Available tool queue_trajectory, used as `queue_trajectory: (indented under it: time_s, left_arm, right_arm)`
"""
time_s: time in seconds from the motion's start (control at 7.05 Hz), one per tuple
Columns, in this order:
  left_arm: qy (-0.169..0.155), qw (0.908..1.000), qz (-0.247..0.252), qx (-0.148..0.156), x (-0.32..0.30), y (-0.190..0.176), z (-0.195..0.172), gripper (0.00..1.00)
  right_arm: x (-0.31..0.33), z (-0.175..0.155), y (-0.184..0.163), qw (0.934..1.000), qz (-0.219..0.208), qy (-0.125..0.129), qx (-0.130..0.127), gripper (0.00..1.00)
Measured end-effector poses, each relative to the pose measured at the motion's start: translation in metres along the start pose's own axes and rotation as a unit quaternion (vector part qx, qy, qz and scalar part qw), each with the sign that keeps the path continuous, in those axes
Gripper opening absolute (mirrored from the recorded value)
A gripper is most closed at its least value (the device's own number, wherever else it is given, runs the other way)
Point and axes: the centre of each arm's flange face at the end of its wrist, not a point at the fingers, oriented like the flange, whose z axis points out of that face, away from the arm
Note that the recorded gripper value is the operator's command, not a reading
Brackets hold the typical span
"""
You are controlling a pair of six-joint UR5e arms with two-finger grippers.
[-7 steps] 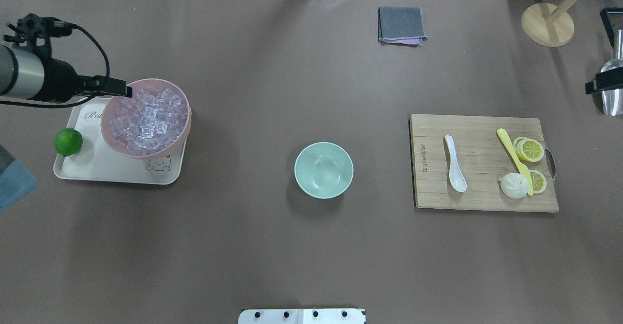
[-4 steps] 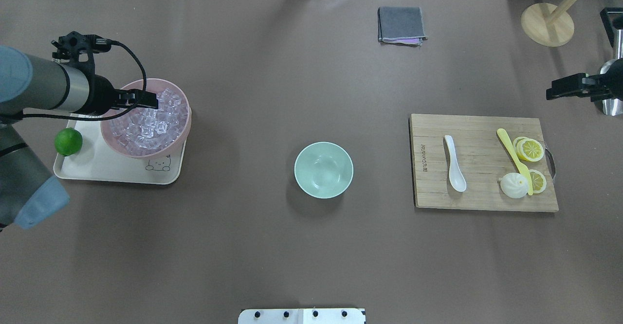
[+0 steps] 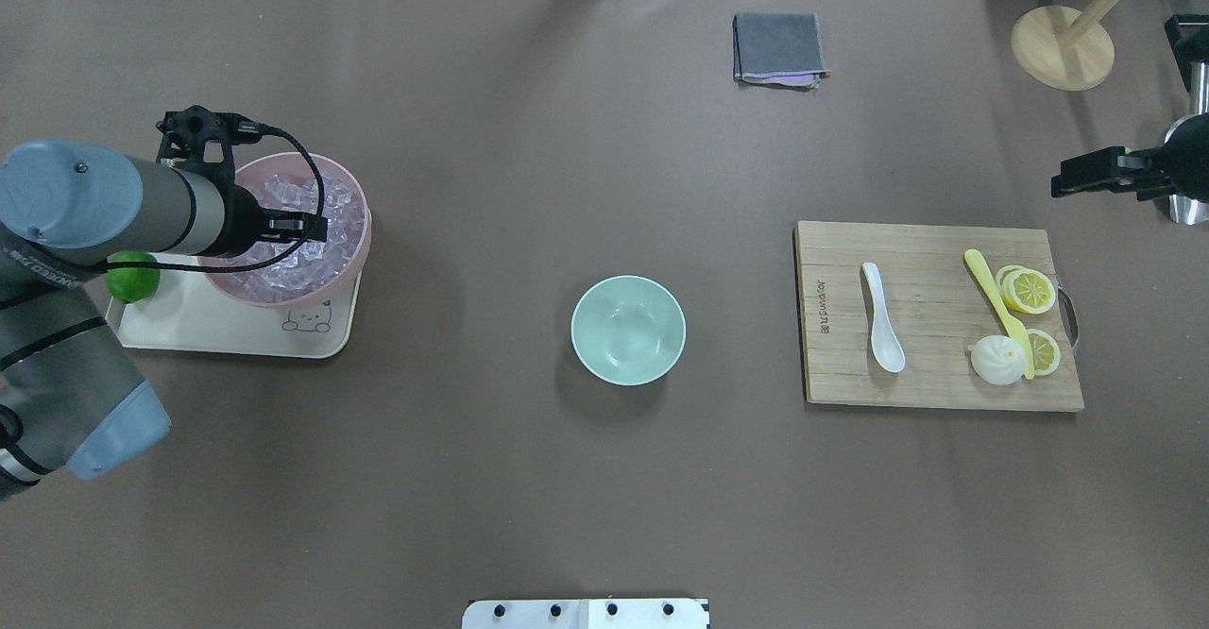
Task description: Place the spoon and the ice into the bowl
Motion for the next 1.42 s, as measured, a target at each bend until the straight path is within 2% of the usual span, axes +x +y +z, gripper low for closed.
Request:
queue_trajectory:
  time_s: [0.28, 0.43, 0.57, 0.71, 1.13, 1.42]
  left_arm:
    - [-0.005, 1.0000, 0.002, -0.003, -0.002, 0.001, 0.006, 0.60]
    - [-0.005, 1.0000, 0.002, -0.004, -0.001, 0.002, 0.007, 0.47]
    - [-0.004, 1.0000, 0.003, -0.004, 0.000, 0.002, 0.007, 0.18]
    - [-0.004, 1.0000, 0.003, -0.004, 0.000, 0.002, 0.007, 0.00]
    - [0.001, 1.0000, 0.006, 0.000, 0.003, 0.001, 0.001, 0.00]
    - [0.024, 0.9994, 0.020, 0.014, 0.017, -0.005, -0.024, 0.00]
  right_arm:
    - [0.000, 0.000, 0.000, 1.0000, 0.000, 0.000, 0.000, 1.00]
    - [0.000, 0.000, 0.000, 1.0000, 0.000, 0.000, 0.000, 1.00]
    - [0.000, 0.000, 0.000, 1.0000, 0.000, 0.000, 0.000, 1.00]
    - [0.000, 0.000, 0.000, 1.0000, 0.000, 0.000, 0.000, 1.00]
    - [0.000, 0.000, 0.000, 1.0000, 0.000, 0.000, 0.000, 1.00]
    - [0.000, 0.000, 0.000, 1.0000, 0.000, -0.001, 0.000, 1.00]
